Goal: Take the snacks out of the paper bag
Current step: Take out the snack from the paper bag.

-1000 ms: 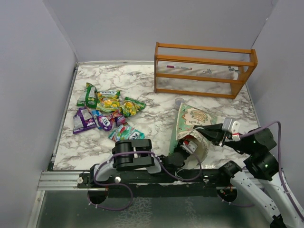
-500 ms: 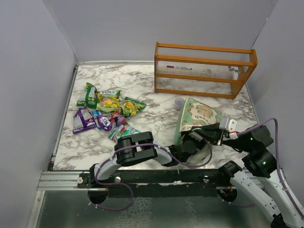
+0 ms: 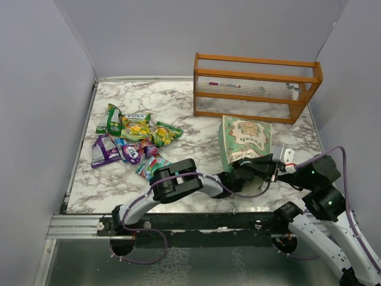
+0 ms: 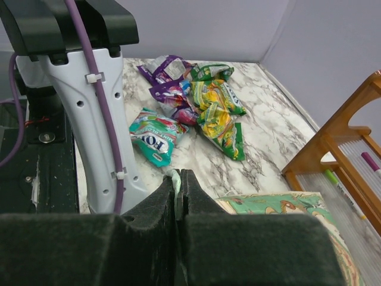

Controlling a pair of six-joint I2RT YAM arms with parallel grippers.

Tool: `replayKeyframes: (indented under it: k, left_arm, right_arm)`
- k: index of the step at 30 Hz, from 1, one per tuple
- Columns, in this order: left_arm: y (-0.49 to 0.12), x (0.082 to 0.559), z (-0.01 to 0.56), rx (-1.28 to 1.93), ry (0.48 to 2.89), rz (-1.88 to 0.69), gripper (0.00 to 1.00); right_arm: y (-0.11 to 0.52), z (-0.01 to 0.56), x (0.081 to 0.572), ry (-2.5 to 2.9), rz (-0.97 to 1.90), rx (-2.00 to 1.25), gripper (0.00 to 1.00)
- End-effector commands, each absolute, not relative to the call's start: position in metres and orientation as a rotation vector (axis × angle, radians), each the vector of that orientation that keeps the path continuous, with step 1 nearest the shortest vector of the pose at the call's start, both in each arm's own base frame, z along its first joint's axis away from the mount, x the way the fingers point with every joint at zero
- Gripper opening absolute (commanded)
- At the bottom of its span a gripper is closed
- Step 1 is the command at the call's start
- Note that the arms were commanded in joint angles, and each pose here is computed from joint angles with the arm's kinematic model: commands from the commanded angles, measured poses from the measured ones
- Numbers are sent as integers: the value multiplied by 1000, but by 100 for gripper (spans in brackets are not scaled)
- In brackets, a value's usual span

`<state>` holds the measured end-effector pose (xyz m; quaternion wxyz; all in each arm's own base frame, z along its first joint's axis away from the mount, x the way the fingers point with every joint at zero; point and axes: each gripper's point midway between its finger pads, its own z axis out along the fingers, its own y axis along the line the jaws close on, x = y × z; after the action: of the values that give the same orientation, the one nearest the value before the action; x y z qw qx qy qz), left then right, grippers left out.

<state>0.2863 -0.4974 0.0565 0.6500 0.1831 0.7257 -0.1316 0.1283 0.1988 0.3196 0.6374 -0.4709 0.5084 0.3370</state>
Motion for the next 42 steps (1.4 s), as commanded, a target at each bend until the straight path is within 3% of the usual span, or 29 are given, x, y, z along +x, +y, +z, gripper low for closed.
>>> replayKeyframes:
  k: [1,3,7,9,15,17,18,34,42]
  left_arm:
    - [-482,318,51,354,1661,-182,99]
    - [-474,326,53,329,1659,-154,95]
    - [-464,330,65,304,1629,-157,73]
    - [-463,329,72,321,1611,-167,57]
    - [-463,308,87,409,1548,-330,25]
    - [-462,296,88,436,1541,-402,6]
    - [-462,290,90,443,1535,-438,3]
    - [-463,170,95,732,1491,-742,0]
    - [-451,138,108,812,1531,-694,0]
  right_arm:
    - [201,329,115,1109,815,-1101,2]
    - [200,330,114,1109,810,-1105,2]
    - [198,328,114,1115,790,-1107,2]
    - [196,326,115,1124,778,-1105,2]
    - [187,319,125,1160,704,-1058,2]
    - [184,317,129,1169,675,-1040,2]
    - [183,317,131,1173,663,-1035,2]
    - [170,310,159,1275,549,-929,2]
    - [154,316,173,1329,464,-820,2]
